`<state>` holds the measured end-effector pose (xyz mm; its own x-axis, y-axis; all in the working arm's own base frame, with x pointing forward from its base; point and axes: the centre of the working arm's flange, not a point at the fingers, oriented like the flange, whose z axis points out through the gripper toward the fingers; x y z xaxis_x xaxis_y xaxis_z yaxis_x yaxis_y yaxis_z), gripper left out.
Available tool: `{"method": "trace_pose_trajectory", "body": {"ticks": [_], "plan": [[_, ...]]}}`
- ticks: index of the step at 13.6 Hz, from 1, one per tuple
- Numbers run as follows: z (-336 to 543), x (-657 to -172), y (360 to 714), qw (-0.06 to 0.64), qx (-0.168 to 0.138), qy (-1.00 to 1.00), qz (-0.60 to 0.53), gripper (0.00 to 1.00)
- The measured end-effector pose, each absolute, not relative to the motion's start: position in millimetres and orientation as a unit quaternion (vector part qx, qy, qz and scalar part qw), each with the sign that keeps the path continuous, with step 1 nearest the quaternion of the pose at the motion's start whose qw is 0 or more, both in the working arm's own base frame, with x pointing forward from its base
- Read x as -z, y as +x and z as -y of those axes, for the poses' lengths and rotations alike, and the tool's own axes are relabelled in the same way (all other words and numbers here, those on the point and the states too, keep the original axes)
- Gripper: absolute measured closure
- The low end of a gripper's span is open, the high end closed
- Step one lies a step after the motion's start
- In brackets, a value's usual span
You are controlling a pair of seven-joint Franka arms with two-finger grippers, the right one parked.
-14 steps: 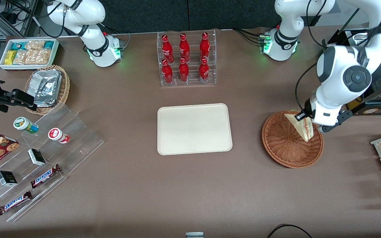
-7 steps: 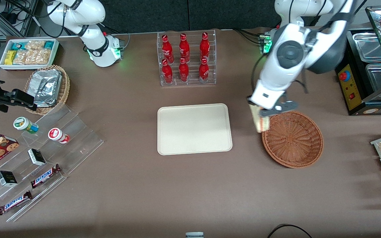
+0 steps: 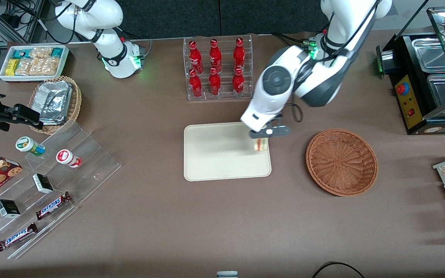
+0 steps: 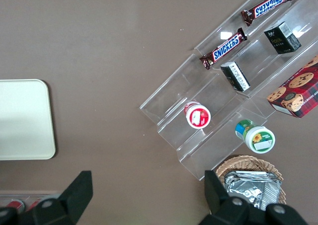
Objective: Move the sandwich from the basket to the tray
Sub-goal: 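Lower the sandwich onto the middle of the tray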
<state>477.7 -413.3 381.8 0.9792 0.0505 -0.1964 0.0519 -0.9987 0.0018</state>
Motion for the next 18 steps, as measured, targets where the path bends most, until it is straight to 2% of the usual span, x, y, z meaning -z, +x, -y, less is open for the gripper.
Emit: {"method": "trace_pose_trajectory", "body": {"ticks": [2, 8, 11, 18], "plan": [[437.1, -364.7, 475.9, 0.012, 0.094, 0.995, -0.016, 0.85], [486.3, -293.8, 460.3, 0.003, 0.039, 0.998, -0.056, 0.85], [496.2, -270.2, 451.1, -0.001, 0.044, 0.998, -0.054, 0.85], [500.6, -255.6, 450.8, 0.006, 0.036, 0.998, -0.046, 0.85]]}}
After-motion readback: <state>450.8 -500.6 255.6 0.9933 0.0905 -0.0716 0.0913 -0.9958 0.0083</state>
